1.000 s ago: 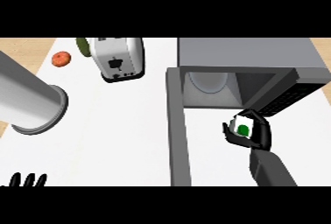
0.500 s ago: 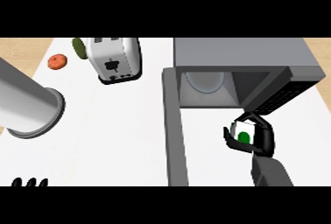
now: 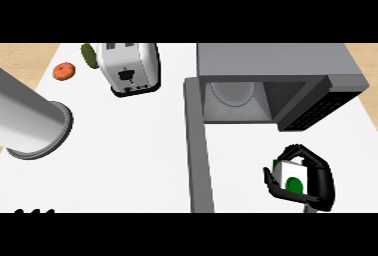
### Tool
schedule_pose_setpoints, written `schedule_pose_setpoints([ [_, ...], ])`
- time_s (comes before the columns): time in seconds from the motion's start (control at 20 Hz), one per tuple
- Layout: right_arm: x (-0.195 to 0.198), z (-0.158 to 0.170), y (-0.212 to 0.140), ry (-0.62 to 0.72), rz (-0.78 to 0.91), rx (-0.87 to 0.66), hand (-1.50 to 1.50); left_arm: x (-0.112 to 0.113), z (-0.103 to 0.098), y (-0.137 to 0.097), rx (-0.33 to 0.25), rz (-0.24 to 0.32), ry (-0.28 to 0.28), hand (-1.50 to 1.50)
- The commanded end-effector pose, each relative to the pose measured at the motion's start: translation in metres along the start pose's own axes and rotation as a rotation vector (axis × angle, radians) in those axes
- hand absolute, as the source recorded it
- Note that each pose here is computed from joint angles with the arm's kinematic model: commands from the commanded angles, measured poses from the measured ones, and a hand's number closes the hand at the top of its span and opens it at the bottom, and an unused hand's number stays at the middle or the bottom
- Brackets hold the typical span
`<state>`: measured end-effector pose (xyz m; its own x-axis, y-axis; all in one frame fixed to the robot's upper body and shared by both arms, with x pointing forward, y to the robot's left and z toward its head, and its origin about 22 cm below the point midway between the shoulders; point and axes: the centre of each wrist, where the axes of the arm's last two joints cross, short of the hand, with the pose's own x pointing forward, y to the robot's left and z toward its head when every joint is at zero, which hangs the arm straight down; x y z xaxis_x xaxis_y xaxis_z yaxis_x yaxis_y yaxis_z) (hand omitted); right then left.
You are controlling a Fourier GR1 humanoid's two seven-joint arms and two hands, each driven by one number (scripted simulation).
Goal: Pick up the milk, place it into the microwave and close the microwave
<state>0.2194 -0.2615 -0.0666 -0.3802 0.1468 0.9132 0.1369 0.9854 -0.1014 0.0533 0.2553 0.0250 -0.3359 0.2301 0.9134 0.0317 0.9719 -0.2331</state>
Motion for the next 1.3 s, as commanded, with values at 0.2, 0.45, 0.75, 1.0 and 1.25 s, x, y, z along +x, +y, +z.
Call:
schedule_pose_setpoints([
  [0.2, 0.041, 0.005, 0.031, -0.005, -0.268, 0.007, 1.50, -0.006, 0.000, -0.007, 0.011, 0.003, -0.011, -1.50],
  [0.45, 0.064, -0.016, 0.057, -0.033, -0.203, -0.007, 1.50, 0.008, 0.010, 0.010, 0.017, -0.004, 0.008, -1.50],
  [0.75, 0.058, -0.064, 0.071, -0.015, -0.103, 0.018, 1.50, 0.003, 0.000, 0.017, 0.037, -0.003, -0.008, -1.50],
  [1.0, 0.043, -0.079, 0.109, 0.019, -0.060, 0.015, 1.50, 0.001, 0.000, 0.034, 0.050, -0.037, -0.012, -1.50],
  [1.25, 0.021, -0.100, 0.113, 0.094, 0.044, -0.010, 1.50, -0.010, 0.010, 0.026, 0.038, -0.014, 0.013, -1.50],
])
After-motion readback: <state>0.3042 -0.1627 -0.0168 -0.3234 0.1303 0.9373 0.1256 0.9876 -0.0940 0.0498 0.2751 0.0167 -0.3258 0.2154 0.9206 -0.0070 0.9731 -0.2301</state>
